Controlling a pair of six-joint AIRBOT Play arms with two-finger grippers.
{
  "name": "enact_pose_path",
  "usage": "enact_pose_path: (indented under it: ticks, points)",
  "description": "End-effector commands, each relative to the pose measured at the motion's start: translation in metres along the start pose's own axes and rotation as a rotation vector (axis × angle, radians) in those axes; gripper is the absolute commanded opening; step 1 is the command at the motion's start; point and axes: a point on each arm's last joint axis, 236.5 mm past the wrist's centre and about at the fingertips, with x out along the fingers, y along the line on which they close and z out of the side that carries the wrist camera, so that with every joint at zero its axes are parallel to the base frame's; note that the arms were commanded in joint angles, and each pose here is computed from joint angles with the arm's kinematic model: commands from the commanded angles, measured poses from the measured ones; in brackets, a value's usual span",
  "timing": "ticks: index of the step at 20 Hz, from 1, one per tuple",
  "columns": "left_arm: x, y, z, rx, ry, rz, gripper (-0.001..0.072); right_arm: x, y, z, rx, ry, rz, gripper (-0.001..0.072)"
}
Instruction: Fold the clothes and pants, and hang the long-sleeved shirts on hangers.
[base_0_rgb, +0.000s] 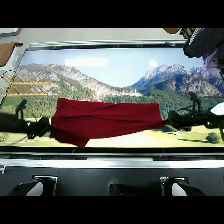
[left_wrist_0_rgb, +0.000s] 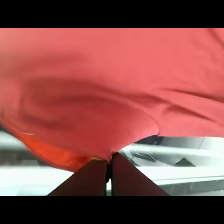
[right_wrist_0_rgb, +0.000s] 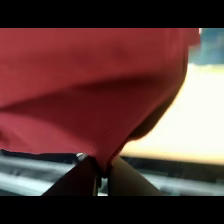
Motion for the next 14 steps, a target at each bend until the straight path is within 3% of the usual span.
enact_pose_path:
  ticks: [1,4,14]
  points:
    - [0.023,-0.02,0.054,0.06,0.012,-0.001,0.0018,0.013,-0.001,0.049,-0.039,-0.062,0.006,0.0034]
    - [0.032,-0.039,0.098,0.098,0.02,-0.006,0.0019,0.041,0.004,0.067,-0.122,-0.022,-0.056,0.0034]
    - [0.058,-0.066,0.177,0.141,0.033,-0.008,0.0019,0.054,-0.009,0.124,-0.091,-0.103,-0.138,0.0035]
